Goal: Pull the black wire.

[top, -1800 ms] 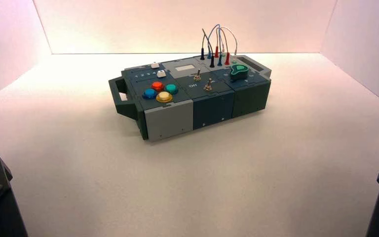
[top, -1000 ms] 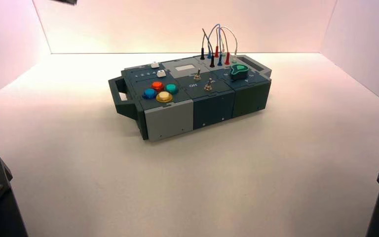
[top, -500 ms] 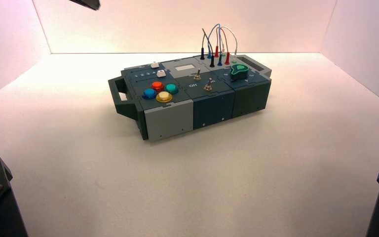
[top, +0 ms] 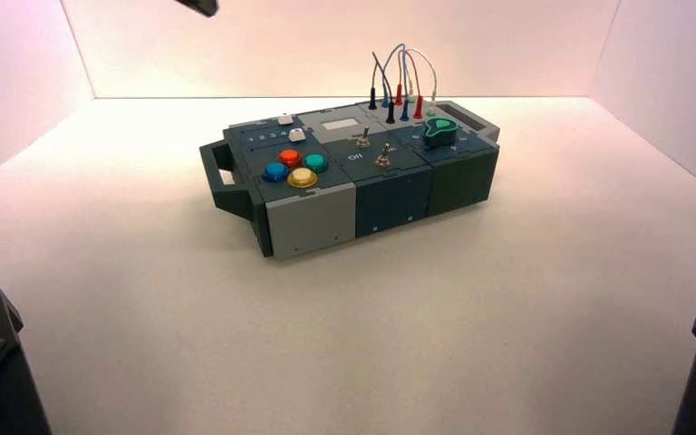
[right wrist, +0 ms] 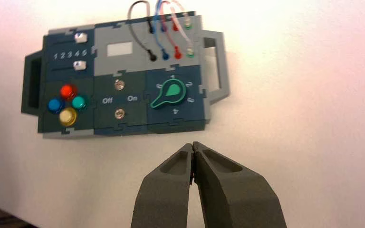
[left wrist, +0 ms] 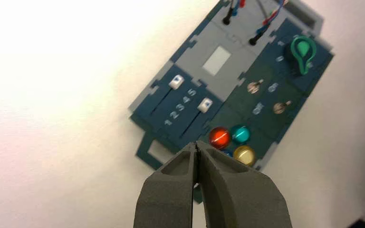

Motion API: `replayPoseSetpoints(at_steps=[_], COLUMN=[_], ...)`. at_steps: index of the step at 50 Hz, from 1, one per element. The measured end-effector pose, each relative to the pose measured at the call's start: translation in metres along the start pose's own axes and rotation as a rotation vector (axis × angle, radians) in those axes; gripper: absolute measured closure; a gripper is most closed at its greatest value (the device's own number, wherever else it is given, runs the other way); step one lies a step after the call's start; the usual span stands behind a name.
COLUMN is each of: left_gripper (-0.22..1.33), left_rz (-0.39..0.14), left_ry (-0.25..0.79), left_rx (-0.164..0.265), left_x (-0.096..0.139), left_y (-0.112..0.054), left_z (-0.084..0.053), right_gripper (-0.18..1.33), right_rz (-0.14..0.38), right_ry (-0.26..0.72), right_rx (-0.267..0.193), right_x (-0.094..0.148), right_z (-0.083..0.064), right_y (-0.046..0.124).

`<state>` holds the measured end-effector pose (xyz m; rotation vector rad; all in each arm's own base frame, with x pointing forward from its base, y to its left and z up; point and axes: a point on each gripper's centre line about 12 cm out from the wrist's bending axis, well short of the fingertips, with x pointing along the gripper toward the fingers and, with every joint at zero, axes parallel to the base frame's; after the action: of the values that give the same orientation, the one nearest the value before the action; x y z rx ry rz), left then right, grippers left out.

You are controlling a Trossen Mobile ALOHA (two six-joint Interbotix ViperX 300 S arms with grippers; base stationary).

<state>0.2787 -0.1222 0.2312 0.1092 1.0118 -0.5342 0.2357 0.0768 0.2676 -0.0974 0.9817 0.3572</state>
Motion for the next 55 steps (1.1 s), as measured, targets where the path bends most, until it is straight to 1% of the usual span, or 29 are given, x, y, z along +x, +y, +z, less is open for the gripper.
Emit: replayPoseSetpoints(at_steps=[2, 8, 12, 15, 19, 23, 24, 26, 28, 29, 32, 37, 44, 47, 51, 52, 53, 54, 55], left_gripper=[1.28, 1.28, 1.28, 1.28, 1.28, 1.28, 1.28, 1.28, 1.28, 1.28, 1.28, 1.28, 1.28, 1.28, 1.28, 1.28, 1.28, 1.28, 1.28], left_rz=[-0.017, -0.039, -0.038, -0.027, -0.020, -0.022, -0.021, -0.029, -0.029, -0.036, -0.051, -0.058, -0.043, -0.039, -0.034, -0.032, -0.031, -0.033, -0.034], left_ry=[-0.004, -0.046, -0.074, -0.095, -0.101, -0.104, -0.102, -0.100, -0.100, -0.095, -0.083, -0.078, -0.119, -0.128, -0.157, -0.162, -0.173, -0.176, -0.180], left_rx=[0.001, 0.012, 0.012, 0.010, 0.023, 0.057, 0.059, 0.088, 0.088, 0.108, 0.130, 0.131, 0.121, 0.122, 0.128, 0.129, 0.132, 0.136, 0.139], left_x=[0.002, 0.006, 0.008, 0.013, 0.016, 0.017, 0.018, 0.020, 0.020, 0.023, 0.028, 0.034, 0.035, 0.035, 0.033, 0.032, 0.030, 0.029, 0.029], left_y=[-0.002, -0.004, -0.004, -0.002, -0.002, -0.005, -0.005, -0.009, -0.009, -0.013, -0.020, -0.023, -0.023, -0.023, -0.025, -0.025, -0.026, -0.027, -0.029], left_z=[0.002, 0.006, 0.006, 0.001, -0.002, -0.004, -0.004, -0.004, -0.004, -0.004, -0.005, -0.006, -0.001, 0.000, 0.003, 0.004, 0.005, 0.005, 0.006], right_gripper=[1.29, 1.29, 1.29, 1.29, 1.29, 1.29, 1.29, 1.29, 1.29, 1.29, 1.29, 1.29, 1.29, 1.28, 1.27, 1.24, 1.14, 1.08, 0.97], right_rz=[0.004, 0.009, 0.009, 0.009, 0.011, 0.018, 0.018, 0.024, 0.024, 0.030, 0.037, 0.043, 0.046, 0.046, 0.049, 0.050, 0.051, 0.053, 0.054], right_ry=[-0.002, 0.015, 0.023, 0.032, 0.046, 0.069, 0.069, 0.085, 0.085, 0.095, 0.100, 0.100, 0.099, 0.097, 0.109, 0.109, 0.111, 0.114, 0.117], right_rx=[-0.021, -0.055, -0.064, -0.068, -0.077, -0.097, -0.097, -0.117, -0.117, -0.130, -0.145, -0.158, -0.167, -0.171, -0.178, -0.179, -0.181, -0.183, -0.185], right_x=[0.003, 0.013, 0.017, 0.022, 0.027, 0.035, 0.035, 0.041, 0.041, 0.045, 0.051, 0.057, 0.071, 0.073, 0.083, 0.085, 0.088, 0.091, 0.093], right_z=[0.001, 0.003, 0.005, 0.007, 0.008, 0.009, 0.009, 0.010, 0.010, 0.011, 0.014, 0.018, 0.025, 0.027, 0.028, 0.030, 0.031, 0.032, 0.033], right_y=[0.002, 0.003, 0.003, 0.002, 0.003, 0.004, 0.004, 0.007, 0.007, 0.009, 0.013, 0.017, 0.019, 0.020, 0.022, 0.023, 0.024, 0.025, 0.026])
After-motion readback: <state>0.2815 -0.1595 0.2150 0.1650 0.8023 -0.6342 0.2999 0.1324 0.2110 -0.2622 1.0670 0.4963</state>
